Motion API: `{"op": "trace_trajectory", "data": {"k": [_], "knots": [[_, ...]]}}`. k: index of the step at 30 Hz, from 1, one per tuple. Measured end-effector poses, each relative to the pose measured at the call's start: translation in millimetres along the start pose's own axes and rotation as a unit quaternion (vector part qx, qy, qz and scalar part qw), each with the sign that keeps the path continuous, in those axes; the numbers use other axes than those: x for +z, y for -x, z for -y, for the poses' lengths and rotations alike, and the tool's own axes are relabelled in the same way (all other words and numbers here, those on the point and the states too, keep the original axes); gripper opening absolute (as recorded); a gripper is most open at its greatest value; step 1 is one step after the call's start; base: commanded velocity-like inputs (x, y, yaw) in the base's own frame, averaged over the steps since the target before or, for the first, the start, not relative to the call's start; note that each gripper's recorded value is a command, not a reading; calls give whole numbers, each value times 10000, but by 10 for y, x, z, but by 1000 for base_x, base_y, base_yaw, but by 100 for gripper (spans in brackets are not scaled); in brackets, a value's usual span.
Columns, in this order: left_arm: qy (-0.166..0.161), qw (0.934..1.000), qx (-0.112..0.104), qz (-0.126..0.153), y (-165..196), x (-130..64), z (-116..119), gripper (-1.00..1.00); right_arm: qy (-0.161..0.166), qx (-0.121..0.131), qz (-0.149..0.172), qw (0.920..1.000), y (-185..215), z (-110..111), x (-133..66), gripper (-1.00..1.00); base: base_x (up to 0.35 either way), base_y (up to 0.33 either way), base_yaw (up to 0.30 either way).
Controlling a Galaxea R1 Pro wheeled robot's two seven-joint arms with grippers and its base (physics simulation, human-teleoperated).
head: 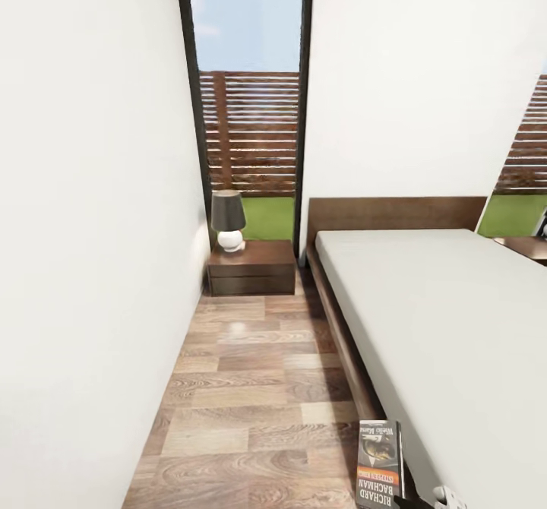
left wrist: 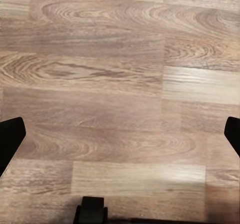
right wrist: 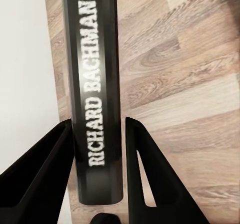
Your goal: In the bedroom, move the book from the bed onto either nightstand, and place the two sandals side by side next to the bed.
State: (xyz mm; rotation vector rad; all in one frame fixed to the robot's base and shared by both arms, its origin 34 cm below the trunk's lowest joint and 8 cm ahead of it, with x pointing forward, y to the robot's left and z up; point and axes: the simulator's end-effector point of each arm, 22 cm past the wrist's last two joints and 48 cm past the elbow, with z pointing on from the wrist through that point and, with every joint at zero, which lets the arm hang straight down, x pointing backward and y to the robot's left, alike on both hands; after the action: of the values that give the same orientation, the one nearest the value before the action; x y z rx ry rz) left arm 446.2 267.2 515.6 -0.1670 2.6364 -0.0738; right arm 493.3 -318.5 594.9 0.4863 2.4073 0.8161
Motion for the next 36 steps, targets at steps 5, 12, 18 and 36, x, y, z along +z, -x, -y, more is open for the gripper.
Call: {"op": "trace_trajectory", "data": {"k": [5,12,18,36], "knots": [[0,10000,0,1,0,-1,0,100,1,-3,-2,10000,-2,-1,-1,-100,292,110,0],[-1,10000,0,2,1,-1,1,100,2,-9,-6,10000,-3,-1,-1,-100,318,48,0],[-1,10000,0,1,0,-1,0,100,2,-12,-8,10000,-3,-2,-1,-100,327,3,0],[-1,10000,0,0,0,-1,0,100,1,-15,-13,10000,-7,-1,-1,-100,329,0,0]]}}
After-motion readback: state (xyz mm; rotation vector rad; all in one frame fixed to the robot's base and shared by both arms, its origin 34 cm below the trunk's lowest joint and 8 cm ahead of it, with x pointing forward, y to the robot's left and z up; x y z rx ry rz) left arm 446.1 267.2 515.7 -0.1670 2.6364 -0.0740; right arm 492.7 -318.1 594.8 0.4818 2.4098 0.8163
